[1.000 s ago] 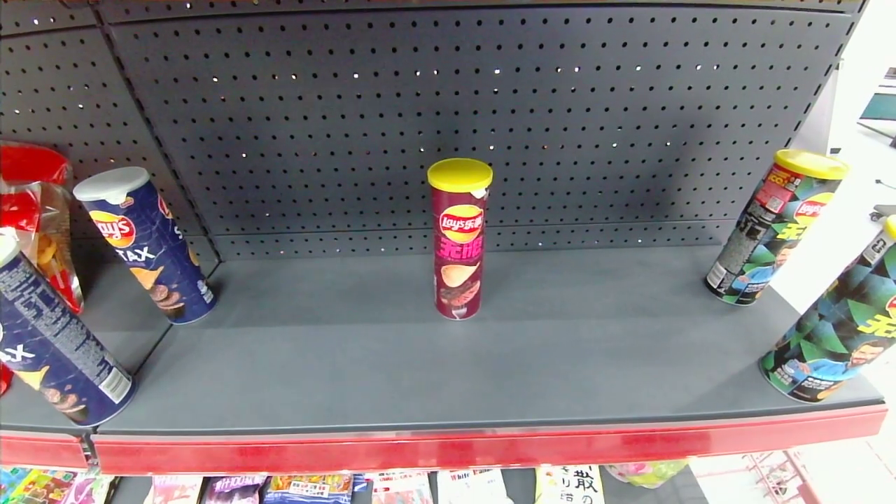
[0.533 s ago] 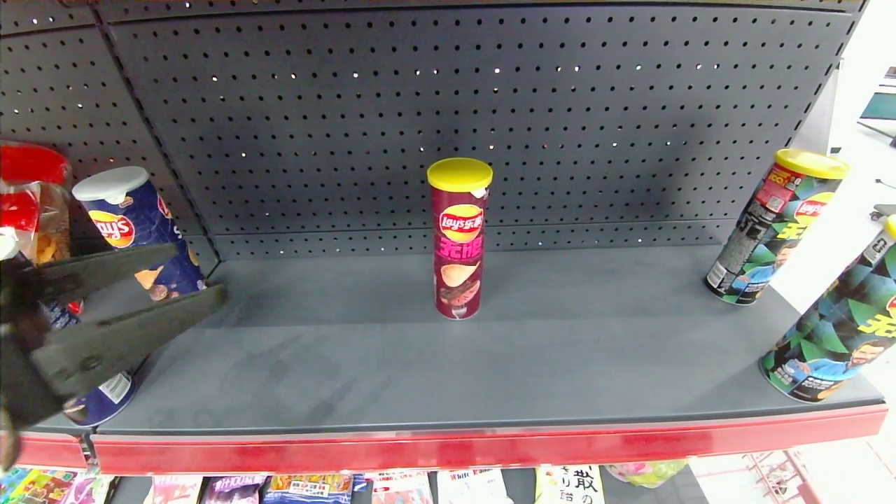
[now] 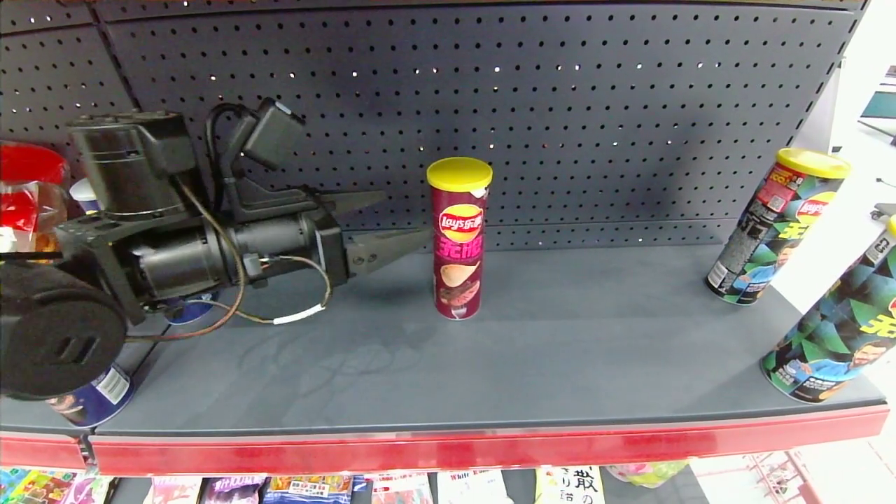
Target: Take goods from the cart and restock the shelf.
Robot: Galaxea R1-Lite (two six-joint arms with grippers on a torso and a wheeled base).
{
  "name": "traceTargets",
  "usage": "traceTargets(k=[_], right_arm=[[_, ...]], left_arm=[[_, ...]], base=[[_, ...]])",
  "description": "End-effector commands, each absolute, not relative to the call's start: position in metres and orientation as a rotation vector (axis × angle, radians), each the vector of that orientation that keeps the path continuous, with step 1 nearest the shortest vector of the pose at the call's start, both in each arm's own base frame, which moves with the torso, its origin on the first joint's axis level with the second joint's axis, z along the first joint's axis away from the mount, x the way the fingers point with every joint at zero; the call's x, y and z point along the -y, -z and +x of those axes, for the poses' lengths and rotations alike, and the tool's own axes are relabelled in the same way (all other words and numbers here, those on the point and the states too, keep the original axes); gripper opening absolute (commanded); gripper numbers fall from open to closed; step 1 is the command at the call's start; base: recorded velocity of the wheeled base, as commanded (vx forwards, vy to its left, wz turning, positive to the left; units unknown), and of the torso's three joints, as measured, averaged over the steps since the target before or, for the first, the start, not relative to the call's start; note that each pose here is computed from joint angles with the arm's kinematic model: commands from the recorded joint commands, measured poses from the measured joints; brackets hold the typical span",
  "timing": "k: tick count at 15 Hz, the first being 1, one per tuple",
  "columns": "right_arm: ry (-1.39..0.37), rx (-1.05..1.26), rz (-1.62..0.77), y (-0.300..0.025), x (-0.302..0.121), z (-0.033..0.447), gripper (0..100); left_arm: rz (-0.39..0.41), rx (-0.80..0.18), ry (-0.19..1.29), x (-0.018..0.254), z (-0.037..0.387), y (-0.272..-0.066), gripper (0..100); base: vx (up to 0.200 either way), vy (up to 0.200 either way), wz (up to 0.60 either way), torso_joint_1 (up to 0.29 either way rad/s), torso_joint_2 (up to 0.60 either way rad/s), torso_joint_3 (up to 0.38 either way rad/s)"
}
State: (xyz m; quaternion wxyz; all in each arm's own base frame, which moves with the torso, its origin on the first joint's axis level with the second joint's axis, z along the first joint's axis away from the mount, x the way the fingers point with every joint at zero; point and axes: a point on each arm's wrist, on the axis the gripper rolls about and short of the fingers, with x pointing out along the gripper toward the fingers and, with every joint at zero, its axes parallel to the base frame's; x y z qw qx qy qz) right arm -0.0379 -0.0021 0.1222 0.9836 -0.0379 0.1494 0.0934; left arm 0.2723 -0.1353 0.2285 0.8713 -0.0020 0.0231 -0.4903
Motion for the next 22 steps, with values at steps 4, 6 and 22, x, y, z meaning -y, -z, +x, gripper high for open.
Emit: traceTargets(k=[4, 6, 22], right_arm=[[-0.185, -0.302, -0.077, -0.123, 0.002, -0.038, 0], [-0.185, -0.304, -0.077, -0.122, 0.002, -0.038, 0], [-0.184, -0.313, -0.077, -0.121, 0.002, -0.037, 0]], left_arm=[[-0.004, -0.084, 1.038, 0.155, 0.307, -0.211, 100], [0.011, -0.068, 1.042, 0.160, 0.316, -0.211, 100], [0.050, 0.015, 1.095, 0.198, 0.370, -0.204, 100]], base=[[0.000, 0.000, 0.00, 0.000, 0.00, 0.000], [0.000, 0.000, 0.00, 0.000, 0.00, 0.000], [0.000, 0.000, 0.00, 0.000, 0.00, 0.000]])
